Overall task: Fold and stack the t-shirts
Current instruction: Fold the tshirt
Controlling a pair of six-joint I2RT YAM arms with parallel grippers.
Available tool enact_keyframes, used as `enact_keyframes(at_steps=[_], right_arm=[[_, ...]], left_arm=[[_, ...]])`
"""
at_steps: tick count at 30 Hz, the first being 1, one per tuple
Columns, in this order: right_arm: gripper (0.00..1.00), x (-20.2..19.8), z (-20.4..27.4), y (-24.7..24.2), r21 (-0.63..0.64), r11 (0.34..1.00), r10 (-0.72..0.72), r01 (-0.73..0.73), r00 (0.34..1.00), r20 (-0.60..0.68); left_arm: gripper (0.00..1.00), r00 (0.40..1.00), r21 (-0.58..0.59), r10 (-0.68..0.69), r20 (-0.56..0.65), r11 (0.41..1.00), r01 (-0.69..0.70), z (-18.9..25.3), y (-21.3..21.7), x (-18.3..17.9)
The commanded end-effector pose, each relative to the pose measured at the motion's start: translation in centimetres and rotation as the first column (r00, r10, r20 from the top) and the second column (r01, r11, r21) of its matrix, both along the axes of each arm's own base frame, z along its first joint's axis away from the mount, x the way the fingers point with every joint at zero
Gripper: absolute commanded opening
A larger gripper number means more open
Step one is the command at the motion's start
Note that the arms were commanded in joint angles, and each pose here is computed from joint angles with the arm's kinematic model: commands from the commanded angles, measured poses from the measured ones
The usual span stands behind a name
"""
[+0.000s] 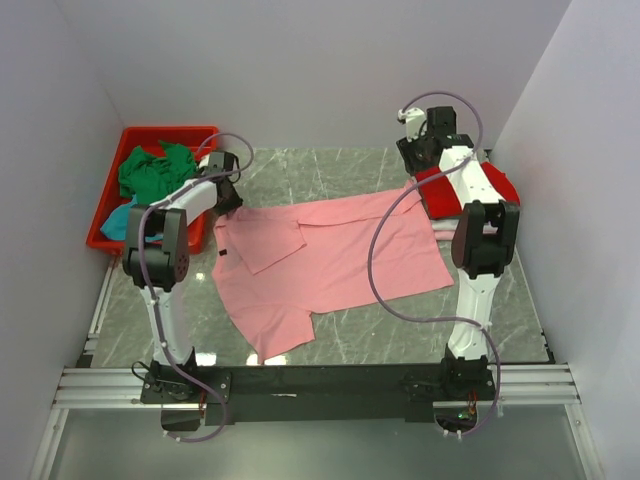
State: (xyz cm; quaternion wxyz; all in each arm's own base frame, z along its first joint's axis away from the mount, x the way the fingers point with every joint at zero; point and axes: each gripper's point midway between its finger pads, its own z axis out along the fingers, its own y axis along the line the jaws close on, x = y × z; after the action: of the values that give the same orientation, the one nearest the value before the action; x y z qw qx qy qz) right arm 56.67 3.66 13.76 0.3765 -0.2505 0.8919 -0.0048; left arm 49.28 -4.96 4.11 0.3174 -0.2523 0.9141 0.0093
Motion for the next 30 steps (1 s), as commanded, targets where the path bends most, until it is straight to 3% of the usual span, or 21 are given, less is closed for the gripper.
enact_keyframes(at_steps=[1, 6, 8, 9, 11, 12, 13, 14, 15, 17, 19, 21, 23, 24, 25, 26, 27, 30], right_arm=[[0.54, 0.2, 6.6, 0.9, 0.027, 1.0, 0.001, -0.005, 0.989, 0.151], [0.63, -2.9, 9.5, 2.2, 0.07, 0.994, 0.072, -0.086, 0.982, 0.176], [0.68, -4.9, 10.0, 3.8, 0.109, 0.976, 0.167, -0.187, 0.971, 0.171], [0.68, -6.8, 10.7, 4.5, 0.098, 0.959, 0.246, -0.266, 0.953, 0.179], [0.74, -10.2, 10.3, 5.8, 0.121, 0.912, 0.373, -0.391, 0.916, 0.149], [0.77, -13.9, 9.7, 7.4, 0.14, 0.83, 0.523, -0.54, 0.841, 0.141], [0.78, -15.9, 9.1, 7.9, 0.148, 0.784, 0.589, -0.603, 0.797, 0.131], [0.79, -18.0, 8.6, 8.6, 0.157, 0.724, 0.658, -0.671, 0.741, 0.132], [0.81, -22.0, 7.1, 9.4, 0.167, 0.6, 0.773, -0.782, 0.621, 0.132], [0.87, -25.8, 5.4, 10.2, 0.178, 0.476, 0.851, -0.861, 0.502, 0.154], [0.91, -30.9, 2.5, 11.4, 0.184, 0.311, 0.927, -0.933, 0.34, 0.161], [0.91, -34.0, 0.3, 12.4, 0.222, 0.258, 0.947, -0.94, 0.291, 0.134], [0.91, -35.7, -0.5, 14.7, 0.193, 0.173, 0.968, -0.966, 0.203, 0.15], [0.9, -35.9, -0.9, 15.6, 0.171, 0.185, 0.961, -0.968, 0.214, 0.172], [0.89, -36.0, -1.3, 16.1, 0.142, 0.198, 0.962, -0.97, 0.22, 0.159], [0.89, -37.3, -1.5, 17.7, 0.163, 0.196, 0.965, -0.967, 0.219, 0.141], [0.89, -36.4, -1.2, 18.6, 0.086, 0.212, 0.956, -0.974, 0.224, 0.187], [0.88, -35.4, -1.0, 19.5, 0.066, 0.305, 0.933, -0.95, 0.312, 0.181]], left_arm=[[0.38, 0.968, -0.108, -0.088, 0.236, 0.987, 0.116, 9.3, -3.1, 1.8], [0.44, 0.899, -0.141, -0.172, 0.402, 0.959, 0.247, 16.5, -5.0, 1.2], [0.47, 0.866, -0.127, -0.216, 0.45, 0.945, 0.301, 18.2, -5.5, 0.2], [0.55, 0.815, -0.105, -0.26, 0.518, 0.926, 0.362, 21.3, -6.0, -1.0], [0.67, 0.765, -0.072, -0.293, 0.573, 0.912, 0.403, 22.3, -6.0, -2.7], [0.85, 0.703, -0.048, -0.332, 0.629, 0.886, 0.461, 24.8, -6.5, -4.5], [0.92, 0.697, -0.051, -0.343, 0.63, 0.877, 0.478, 23.7, -6.3, -5.6], [0.94, 0.659, -0.044, -0.373, 0.653, 0.85, 0.525, 24.7, -6.7, -7.2], [0.93, 0.629, -0.045, -0.437, 0.643, 0.798, 0.601, 24.1, -7.7, -8.7], [0.89, 0.644, -0.1, -0.494, 0.584, 0.743, 0.661, 21.0, -8.6, -11.5], [0.82, 0.678, -0.184, -0.508, 0.532, 0.712, 0.678, 18.6, -9.7, -14.7], [0.75, 0.781, -0.295, -0.466, 0.415, 0.743, 0.601, 15.9, -9.9, -17.9], [0.71, 0.837, -0.334, -0.464, 0.29, 0.77, 0.543, 12.1, -11.0, -21.2], [0.7, 0.88, -0.378, -0.416, 0.228, 0.795, 0.474, 11.4, -10.9, -23.3], [0.7, 0.887, -0.39, -0.427, 0.176, 0.797, 0.461, 9.9, -11.6, -25.4], [0.7, 0.898, -0.392, -0.396, 0.194, 0.807, 0.441, 10.4, -11.3, -26.6], [0.67, 0.926, -0.451, -0.348, 0.145, 0.81, 0.375, 10.0, -11.3, -28.3], [0.65, 0.963, -0.614, -0.241, 0.121, 0.744, 0.263, 10.4, -11.9, -32.3]])
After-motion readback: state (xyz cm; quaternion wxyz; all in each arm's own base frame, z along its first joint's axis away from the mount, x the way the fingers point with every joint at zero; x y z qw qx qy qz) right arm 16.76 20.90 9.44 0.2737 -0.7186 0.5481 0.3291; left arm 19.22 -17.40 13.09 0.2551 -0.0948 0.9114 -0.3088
